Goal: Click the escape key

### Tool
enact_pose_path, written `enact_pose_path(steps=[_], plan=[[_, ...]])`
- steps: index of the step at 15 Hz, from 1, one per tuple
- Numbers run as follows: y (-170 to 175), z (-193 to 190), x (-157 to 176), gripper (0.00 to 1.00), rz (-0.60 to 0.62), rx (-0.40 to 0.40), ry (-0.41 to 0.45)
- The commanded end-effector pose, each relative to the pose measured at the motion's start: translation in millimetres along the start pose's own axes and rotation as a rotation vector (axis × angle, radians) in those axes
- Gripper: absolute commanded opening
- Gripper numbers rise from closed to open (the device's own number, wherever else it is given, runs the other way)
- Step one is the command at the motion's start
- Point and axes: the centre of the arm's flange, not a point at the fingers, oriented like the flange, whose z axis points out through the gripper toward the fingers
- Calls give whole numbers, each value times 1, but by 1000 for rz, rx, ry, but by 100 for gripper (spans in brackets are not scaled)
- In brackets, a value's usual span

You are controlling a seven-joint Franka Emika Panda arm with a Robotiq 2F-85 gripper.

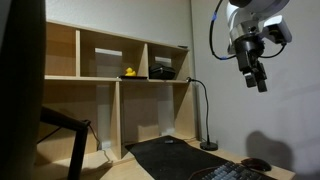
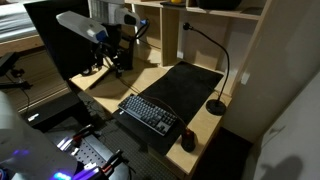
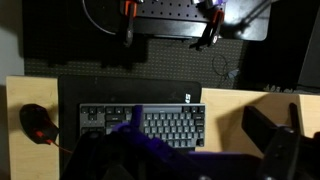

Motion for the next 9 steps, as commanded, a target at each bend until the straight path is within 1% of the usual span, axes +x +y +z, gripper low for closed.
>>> enact_pose_path(steps=[1,3,5,7,8,9], plan=[[0,0,0,100,134,-2,19],[-1,-1,4,100,198,33,70],[0,-4,7,100,263,40,130],[-2,-8,14,100,278,90,196],[-1,-12,13,100,253,62,140],[-2,-14,15,100,260,74,161]])
